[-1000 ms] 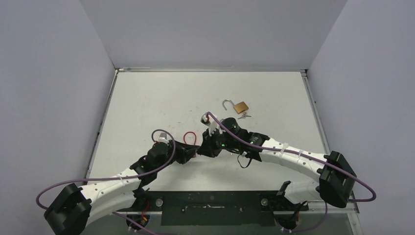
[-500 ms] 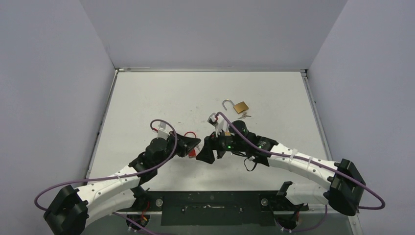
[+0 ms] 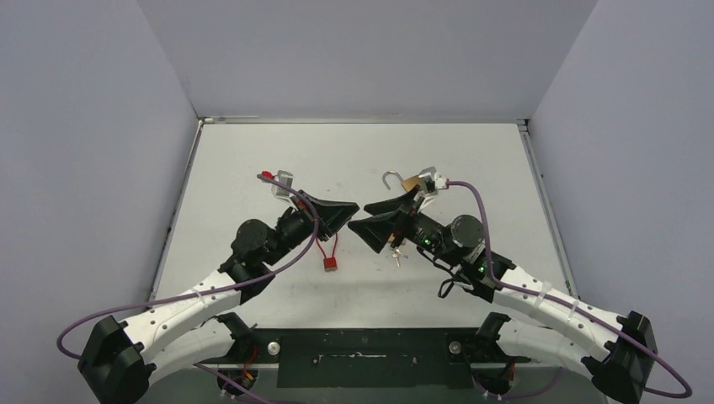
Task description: Unlock with the key
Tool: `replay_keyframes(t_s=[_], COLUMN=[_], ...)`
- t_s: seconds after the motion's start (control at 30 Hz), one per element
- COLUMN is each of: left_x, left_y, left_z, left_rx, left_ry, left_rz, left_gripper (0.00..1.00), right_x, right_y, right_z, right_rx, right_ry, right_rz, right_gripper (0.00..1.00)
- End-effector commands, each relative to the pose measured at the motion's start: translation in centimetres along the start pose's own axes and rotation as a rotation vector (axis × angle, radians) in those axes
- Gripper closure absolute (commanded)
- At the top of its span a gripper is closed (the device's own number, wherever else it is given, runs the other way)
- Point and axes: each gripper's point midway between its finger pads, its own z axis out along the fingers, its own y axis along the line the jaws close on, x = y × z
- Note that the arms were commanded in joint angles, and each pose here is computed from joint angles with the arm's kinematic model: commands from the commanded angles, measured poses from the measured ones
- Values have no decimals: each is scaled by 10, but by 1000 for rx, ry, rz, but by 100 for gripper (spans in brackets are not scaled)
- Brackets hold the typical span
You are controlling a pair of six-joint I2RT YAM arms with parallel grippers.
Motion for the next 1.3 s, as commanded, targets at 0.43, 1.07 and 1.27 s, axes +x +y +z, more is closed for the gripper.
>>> replay_keyframes(t_s=[0.43,1.07,1.27], left_x=[-67,-63,-61], left_y=[-116,-118,-117], left_z=[-21,-17,-18], left_rx=[417,433,433], left_ry=[-185,-156,-151], left_rz=[66,-1,-14], left_gripper=[100,100,100], right_x=[-55,-52,-47], right_y=[58,78,80], right_z=[-4,11,16], right_rx=[-218,-317,-339], right_ry=[-148,-76,-43], right_rz=[-38,-38,-44], right_gripper=[44,55,60])
